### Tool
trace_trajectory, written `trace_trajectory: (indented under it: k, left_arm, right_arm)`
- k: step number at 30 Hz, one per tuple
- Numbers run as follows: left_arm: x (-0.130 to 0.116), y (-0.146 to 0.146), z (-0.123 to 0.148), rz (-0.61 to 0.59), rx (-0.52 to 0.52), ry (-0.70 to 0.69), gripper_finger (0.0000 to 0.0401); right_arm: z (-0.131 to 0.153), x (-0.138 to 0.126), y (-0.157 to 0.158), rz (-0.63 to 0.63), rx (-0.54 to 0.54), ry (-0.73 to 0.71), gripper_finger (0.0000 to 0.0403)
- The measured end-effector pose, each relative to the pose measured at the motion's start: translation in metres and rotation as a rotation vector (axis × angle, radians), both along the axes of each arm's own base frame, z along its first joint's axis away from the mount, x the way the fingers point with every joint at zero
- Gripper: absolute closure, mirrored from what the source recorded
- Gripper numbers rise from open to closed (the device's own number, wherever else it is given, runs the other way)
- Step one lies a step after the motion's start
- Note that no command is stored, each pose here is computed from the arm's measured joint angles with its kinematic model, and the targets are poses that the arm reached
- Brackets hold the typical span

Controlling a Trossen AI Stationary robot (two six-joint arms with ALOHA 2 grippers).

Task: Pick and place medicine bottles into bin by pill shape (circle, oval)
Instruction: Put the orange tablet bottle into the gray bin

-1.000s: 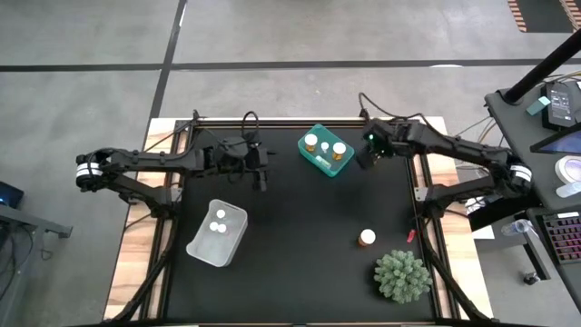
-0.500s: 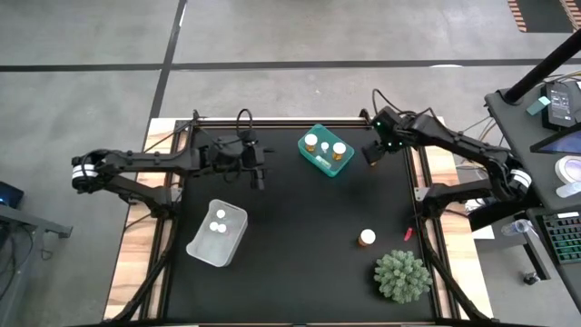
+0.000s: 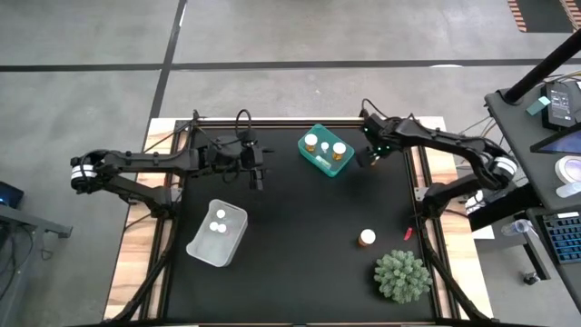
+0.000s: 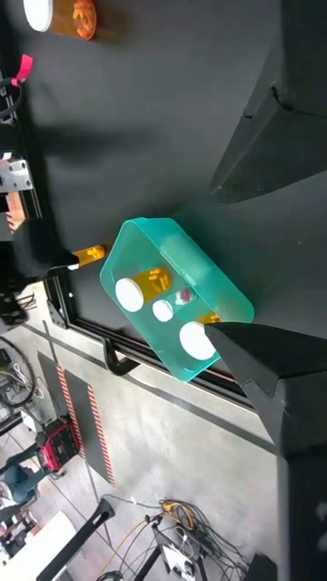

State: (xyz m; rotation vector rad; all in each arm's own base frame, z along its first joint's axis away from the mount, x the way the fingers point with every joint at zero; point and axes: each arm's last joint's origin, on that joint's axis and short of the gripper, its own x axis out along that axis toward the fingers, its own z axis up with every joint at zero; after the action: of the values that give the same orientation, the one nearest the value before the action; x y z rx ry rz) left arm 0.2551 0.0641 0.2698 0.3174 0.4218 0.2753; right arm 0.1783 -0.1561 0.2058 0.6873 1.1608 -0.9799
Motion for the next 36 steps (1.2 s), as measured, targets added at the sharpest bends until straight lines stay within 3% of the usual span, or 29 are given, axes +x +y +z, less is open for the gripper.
trace_trajectory:
  k: [10, 27, 36]
  left_arm:
    - [0.000, 0.000, 0.000, 0.000, 0.000, 0.002, 0.0191]
    - [0.001, -0.002, 0.001, 0.010, -0.041, -0.028, 0.0191]
    - [0.006, -0.027, 0.002, -0.055, -0.124, -0.065, 0.0191]
  right_arm:
    - [-0.026, 0.011, -0.009, 0.029, 0.056, 0.076, 0.0161]
    - [-0.026, 0.009, -0.008, 0.020, 0.055, 0.078, 0.0303]
    - [0.004, -0.004, 0.003, 0.052, -0.012, 0.019, 0.0288]
